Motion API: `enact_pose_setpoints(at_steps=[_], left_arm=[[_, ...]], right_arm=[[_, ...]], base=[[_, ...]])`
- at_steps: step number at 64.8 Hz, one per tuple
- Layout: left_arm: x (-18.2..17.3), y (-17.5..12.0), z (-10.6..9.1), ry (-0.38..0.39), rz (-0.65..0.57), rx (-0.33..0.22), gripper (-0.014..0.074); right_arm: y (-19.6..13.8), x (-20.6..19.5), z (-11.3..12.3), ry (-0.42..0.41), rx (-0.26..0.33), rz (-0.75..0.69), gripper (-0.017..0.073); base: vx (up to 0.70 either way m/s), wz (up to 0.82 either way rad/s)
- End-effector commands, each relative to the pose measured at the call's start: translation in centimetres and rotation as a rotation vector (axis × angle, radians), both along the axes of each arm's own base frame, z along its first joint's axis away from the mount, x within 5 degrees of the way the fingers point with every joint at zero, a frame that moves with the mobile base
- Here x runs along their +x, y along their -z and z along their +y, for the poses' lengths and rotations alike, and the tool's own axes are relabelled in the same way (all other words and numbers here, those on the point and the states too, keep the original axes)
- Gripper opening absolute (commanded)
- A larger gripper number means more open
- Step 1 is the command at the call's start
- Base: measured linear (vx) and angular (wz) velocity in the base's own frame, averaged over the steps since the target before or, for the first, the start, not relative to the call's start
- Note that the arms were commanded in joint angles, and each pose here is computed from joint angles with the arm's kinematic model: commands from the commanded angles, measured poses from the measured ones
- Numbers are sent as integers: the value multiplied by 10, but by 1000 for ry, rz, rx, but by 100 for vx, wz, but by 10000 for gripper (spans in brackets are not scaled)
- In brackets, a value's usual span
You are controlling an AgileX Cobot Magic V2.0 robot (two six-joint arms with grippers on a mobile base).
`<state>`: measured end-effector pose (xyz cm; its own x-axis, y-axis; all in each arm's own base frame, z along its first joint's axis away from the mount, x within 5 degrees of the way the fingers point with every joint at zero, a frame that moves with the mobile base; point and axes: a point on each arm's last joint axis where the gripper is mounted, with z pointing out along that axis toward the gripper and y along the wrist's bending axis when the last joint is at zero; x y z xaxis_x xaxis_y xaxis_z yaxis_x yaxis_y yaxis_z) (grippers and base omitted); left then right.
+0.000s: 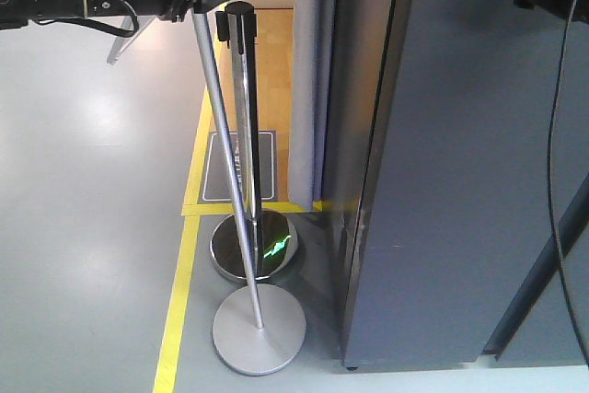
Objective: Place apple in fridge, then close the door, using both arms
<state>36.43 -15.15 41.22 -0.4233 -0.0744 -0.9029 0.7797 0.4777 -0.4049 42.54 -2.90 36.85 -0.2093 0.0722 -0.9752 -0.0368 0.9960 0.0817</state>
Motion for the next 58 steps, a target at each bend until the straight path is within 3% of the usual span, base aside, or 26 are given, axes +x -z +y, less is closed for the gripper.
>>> enact_pose_setpoints(at_steps=[1,10,20,27,36,45,58], left_arm=[[-14,-33,5,-25,-71,-74,378],[-15,-33,5,-22,-71,-74,378],[-16,-33,4,-1,-67,-73,366],[-21,-33,2,49,-60,-67,312],[-30,-32,-1,156,-42,-63,164],[-40,-30,-4,269,-23,-49,-9],[-56,-27,-6,441,6,-30,-7]], right_arm=[[-50,-26,4,-30,-16,-112,461],[-75,-54,18,-154,-17,-120,407],[-104,-98,39,-357,-24,-107,286],[-119,-130,52,-482,-34,-102,159],[-134,-165,63,-597,-69,-101,-13],[-143,-194,70,-677,-102,-99,-7],[-146,-216,75,-736,-147,-79,-5]], base=[[0,0],[0,0],[0,0],[0,0],[0,0],[0,0],[0,0]])
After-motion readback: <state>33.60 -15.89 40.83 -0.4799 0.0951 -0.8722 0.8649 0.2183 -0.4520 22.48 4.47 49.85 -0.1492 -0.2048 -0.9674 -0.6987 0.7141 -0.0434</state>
